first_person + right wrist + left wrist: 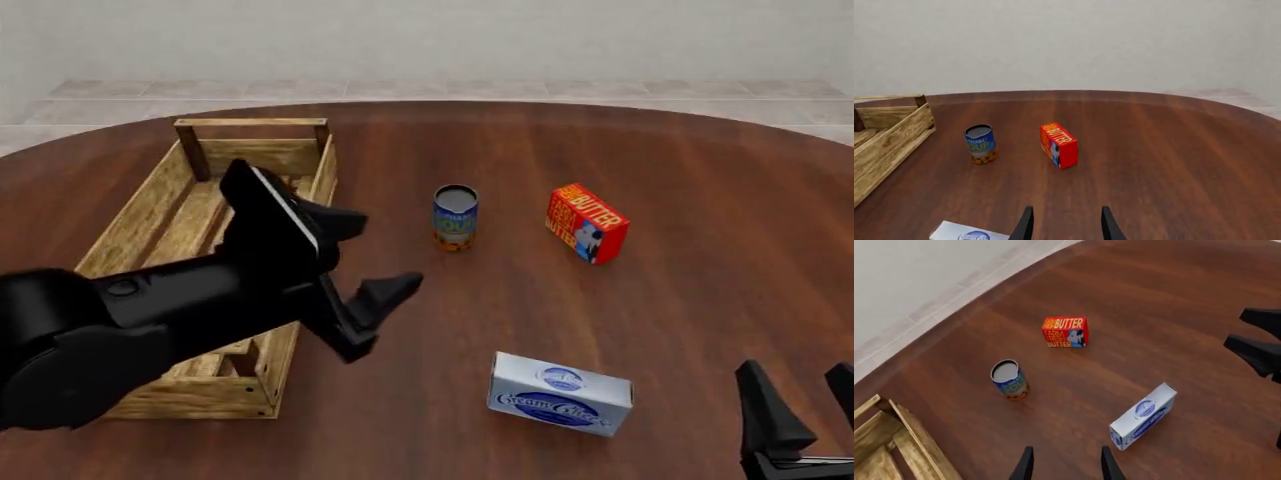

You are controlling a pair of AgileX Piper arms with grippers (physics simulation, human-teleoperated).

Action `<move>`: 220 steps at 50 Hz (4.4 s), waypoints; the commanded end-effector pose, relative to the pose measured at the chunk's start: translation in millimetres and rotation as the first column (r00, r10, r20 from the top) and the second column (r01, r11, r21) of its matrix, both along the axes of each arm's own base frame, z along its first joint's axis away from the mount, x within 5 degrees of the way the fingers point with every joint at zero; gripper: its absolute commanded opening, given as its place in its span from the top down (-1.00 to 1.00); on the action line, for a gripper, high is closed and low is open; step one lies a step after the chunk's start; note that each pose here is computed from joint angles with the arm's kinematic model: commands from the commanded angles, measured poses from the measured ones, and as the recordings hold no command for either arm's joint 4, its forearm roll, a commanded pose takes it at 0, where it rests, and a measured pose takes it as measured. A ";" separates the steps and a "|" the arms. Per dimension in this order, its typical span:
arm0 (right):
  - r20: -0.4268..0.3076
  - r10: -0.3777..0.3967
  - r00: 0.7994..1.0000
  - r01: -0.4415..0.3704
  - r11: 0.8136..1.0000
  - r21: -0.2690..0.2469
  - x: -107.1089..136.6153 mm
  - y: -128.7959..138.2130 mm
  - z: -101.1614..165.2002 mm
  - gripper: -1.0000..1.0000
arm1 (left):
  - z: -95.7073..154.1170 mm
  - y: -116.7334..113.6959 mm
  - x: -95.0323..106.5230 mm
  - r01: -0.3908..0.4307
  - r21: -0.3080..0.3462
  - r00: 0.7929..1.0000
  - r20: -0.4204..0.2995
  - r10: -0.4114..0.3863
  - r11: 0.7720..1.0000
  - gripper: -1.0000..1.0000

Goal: Pick up the cream cheese and put it in the tray.

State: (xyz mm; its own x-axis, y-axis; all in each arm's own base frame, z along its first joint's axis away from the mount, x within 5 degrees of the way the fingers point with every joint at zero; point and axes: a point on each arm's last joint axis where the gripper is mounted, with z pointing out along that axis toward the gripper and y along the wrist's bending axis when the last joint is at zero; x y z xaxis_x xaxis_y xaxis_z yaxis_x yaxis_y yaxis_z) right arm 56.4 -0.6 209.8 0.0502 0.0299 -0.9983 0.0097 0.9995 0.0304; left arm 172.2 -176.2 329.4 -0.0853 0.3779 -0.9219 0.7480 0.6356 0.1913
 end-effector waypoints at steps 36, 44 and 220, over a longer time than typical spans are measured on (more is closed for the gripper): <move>-0.007 -0.002 1.000 0.002 1.000 0.002 0.0 -0.1 -0.7 -1.00 | -3.6 -62.5 15.5 0.170 0.234 0.985 -0.066 -0.159 0.957 -1.00; -0.009 -0.001 1.000 0.001 1.000 0.003 0.0 -0.1 -0.8 -1.00 | -8.6 -77.9 10.2 0.211 0.244 0.977 -0.096 -0.192 0.947 -1.00; -0.039 -0.003 0.999 0.004 1.000 0.025 0.1 -0.2 -3.6 -1.00 | -117.7 -163.1 54.8 0.429 0.596 0.900 -0.221 -0.375 0.679 -1.00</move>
State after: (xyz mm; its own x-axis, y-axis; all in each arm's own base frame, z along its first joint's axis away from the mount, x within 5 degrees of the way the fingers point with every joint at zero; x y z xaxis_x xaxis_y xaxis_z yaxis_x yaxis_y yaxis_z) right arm 56.5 -0.8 206.3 0.0119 0.0540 -0.9985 0.0141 0.9984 0.0542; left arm 222.4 -337.7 213.0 0.1544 0.8678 -0.4723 0.9324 0.0301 0.3601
